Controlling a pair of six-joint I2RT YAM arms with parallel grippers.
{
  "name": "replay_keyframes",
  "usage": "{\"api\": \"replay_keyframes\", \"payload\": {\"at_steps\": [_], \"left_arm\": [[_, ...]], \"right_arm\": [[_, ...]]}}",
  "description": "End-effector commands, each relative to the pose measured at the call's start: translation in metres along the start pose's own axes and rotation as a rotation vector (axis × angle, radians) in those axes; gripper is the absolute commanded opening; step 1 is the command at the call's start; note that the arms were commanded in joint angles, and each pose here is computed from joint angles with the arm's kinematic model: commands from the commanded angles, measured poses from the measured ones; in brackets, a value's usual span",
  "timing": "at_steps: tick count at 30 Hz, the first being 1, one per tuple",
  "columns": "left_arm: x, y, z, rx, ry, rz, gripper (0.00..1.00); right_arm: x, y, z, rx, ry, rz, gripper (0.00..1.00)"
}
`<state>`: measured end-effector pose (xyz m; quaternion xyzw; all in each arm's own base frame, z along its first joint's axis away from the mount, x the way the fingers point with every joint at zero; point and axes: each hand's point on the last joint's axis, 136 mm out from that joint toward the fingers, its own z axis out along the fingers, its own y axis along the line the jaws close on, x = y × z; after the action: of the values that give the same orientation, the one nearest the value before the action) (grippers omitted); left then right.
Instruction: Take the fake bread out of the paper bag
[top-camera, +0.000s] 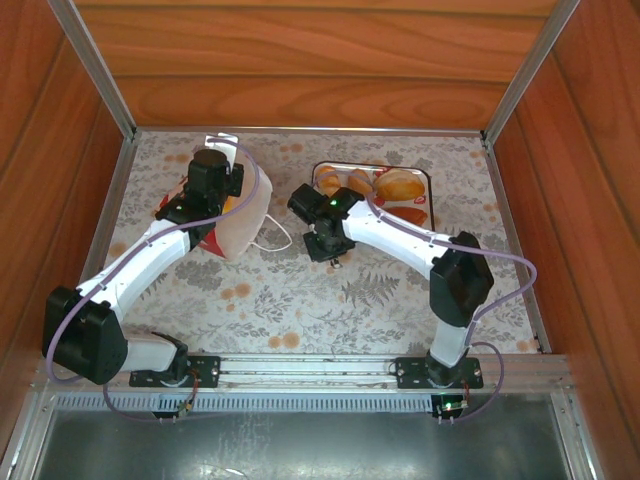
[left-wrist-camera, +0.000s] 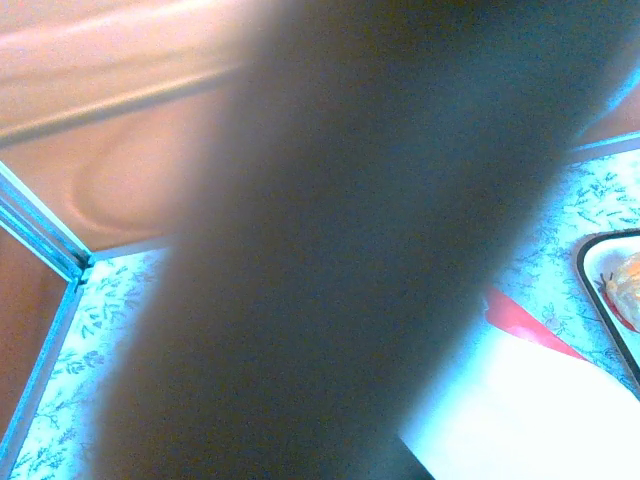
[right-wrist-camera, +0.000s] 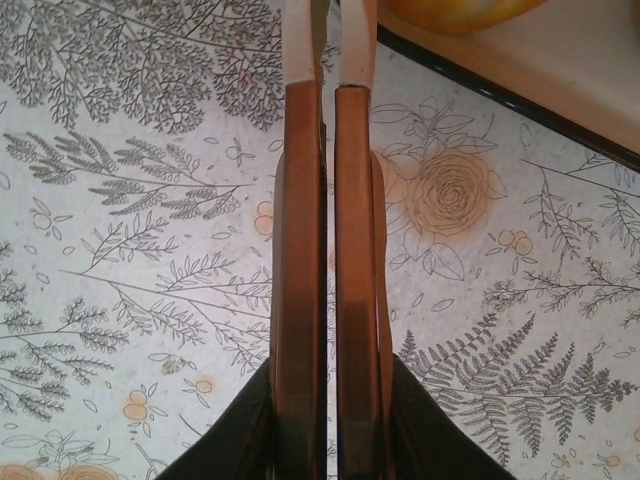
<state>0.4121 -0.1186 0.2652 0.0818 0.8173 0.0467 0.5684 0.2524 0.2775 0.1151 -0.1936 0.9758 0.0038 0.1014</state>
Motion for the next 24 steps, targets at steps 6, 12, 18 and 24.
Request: {"api": "replay_keyframes", "payload": {"at_steps": [6,12,18,24], "left_arm": [[-0.007,0.004,-0.005,0.000,-0.021,-0.021,0.00],[-0.010,0.004,-0.005,0.004,-0.026,-0.022,0.00],[-0.010,0.001,-0.006,0.024,-0.029,-0.014,0.00],[-0.009,-0.012,-0.012,0.110,-0.038,0.032,0.00]], "right_arm": [[-0.004,-0.015,-0.001,0.010,-0.004,0.046,0.04],[-0.007,-0.024,-0.002,0.067,-0.003,0.036,0.04],[-0.009,-0.020,0.001,0.055,-0.004,0.034,0.04],[-0.009,-0.015,-0.013,-0.002,-0.019,0.055,0.04]]}}
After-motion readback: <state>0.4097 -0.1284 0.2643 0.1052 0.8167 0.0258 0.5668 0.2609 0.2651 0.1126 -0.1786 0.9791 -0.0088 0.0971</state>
